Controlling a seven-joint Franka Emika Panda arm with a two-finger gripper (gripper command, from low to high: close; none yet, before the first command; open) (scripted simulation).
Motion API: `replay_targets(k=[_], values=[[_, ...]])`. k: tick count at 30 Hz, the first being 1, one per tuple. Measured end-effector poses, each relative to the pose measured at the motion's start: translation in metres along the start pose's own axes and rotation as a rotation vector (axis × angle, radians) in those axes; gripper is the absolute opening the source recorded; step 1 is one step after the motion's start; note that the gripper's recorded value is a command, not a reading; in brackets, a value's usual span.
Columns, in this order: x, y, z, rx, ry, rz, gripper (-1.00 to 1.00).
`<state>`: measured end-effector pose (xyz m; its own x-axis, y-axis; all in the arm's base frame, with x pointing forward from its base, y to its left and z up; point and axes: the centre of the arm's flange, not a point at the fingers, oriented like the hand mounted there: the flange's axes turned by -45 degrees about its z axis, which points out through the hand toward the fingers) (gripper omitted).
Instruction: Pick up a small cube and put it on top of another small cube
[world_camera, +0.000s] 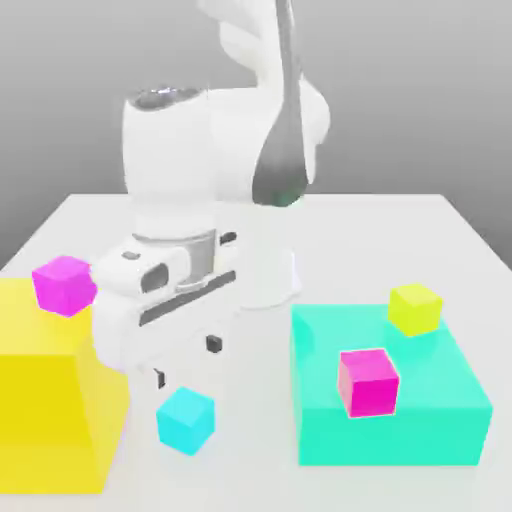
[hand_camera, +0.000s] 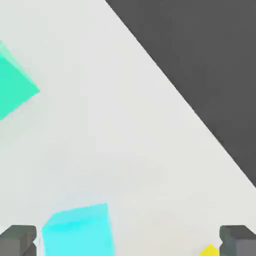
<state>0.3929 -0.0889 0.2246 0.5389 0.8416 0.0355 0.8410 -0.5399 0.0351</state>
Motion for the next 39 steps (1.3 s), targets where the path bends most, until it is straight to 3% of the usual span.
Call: replay_targets(k=[8, 9, 16, 23, 39], values=[[-0.014, -0.012, 0.079, 0.033, -0.036, -0.071, 0.00], [-0.015, -0.013, 0.087, 0.035, -0.036, -0.070, -1.00], [-0.015, -0.014, 0.087, 0.037, -0.035, -0.071, -1.00], [-0.009, -0.012, 0.029, 0.038, -0.033, -0.079, -1.00], [0.199, -0.090, -0.111, 0.050, -0.021, -0.639, -1.00]])
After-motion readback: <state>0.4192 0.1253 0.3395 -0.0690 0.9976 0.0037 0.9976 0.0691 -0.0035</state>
